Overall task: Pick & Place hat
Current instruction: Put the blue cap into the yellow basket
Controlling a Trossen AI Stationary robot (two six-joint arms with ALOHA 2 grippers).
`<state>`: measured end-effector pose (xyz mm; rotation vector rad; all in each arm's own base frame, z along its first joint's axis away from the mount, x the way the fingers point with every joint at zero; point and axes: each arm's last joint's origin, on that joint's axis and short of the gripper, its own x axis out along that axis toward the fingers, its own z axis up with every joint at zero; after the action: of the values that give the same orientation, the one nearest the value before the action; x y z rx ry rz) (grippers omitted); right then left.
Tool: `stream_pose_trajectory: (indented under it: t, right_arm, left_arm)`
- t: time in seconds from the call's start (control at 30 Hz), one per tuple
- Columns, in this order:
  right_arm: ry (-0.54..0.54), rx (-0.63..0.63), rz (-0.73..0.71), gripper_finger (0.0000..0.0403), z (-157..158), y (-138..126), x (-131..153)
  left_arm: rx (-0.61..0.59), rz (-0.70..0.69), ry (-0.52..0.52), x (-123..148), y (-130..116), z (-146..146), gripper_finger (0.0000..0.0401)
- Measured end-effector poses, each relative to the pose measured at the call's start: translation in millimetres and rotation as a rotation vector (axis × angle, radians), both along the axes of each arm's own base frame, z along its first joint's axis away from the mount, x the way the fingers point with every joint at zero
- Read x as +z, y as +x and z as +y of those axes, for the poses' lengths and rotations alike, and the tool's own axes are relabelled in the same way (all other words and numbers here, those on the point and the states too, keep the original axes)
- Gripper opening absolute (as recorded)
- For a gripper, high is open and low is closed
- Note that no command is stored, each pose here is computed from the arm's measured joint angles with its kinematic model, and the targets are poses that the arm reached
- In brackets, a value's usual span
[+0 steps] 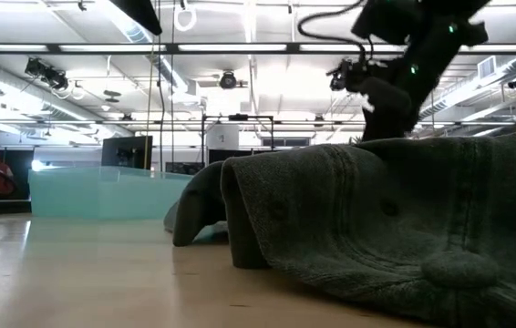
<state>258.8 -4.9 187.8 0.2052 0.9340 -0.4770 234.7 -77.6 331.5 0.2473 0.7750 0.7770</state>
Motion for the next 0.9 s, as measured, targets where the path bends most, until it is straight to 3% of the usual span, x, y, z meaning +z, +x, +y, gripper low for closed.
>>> stream_pose_trajectory:
  t: [0.17,0.33,0.5,0.73,0.8,0.9]
  right_arm:
    - [-0.073,-0.054,0.003,0.0011,-7,-8,-15]
    - [-0.095,-0.048,0.024,0.0046,-13,-7,-13]
    - [-0.072,0.043,0.059,0.0091,-11,0,9]
    - [-0.067,0.078,0.158,0.0146,-11,3,49]
    - [-0.116,0.121,0.160,0.0155,-12,6,57]
    - [-0.279,0.115,0.085,0.0158,-19,16,67]
  left_arm:
    - [0.000,0.000,0.000,0,0,0,0.0105]
    - [0.000,0.000,0.000,0,0,0,0.0105]
    - [-0.004,0.007,-0.023,-1,0,0,0.0105]
    - [0.004,-0.003,-0.049,-1,0,-1,0.0105]
    - [0.004,-0.002,-0.049,-1,0,-1,0.0105]
    - [0.003,-0.001,-0.048,-1,0,-1,0.0105]
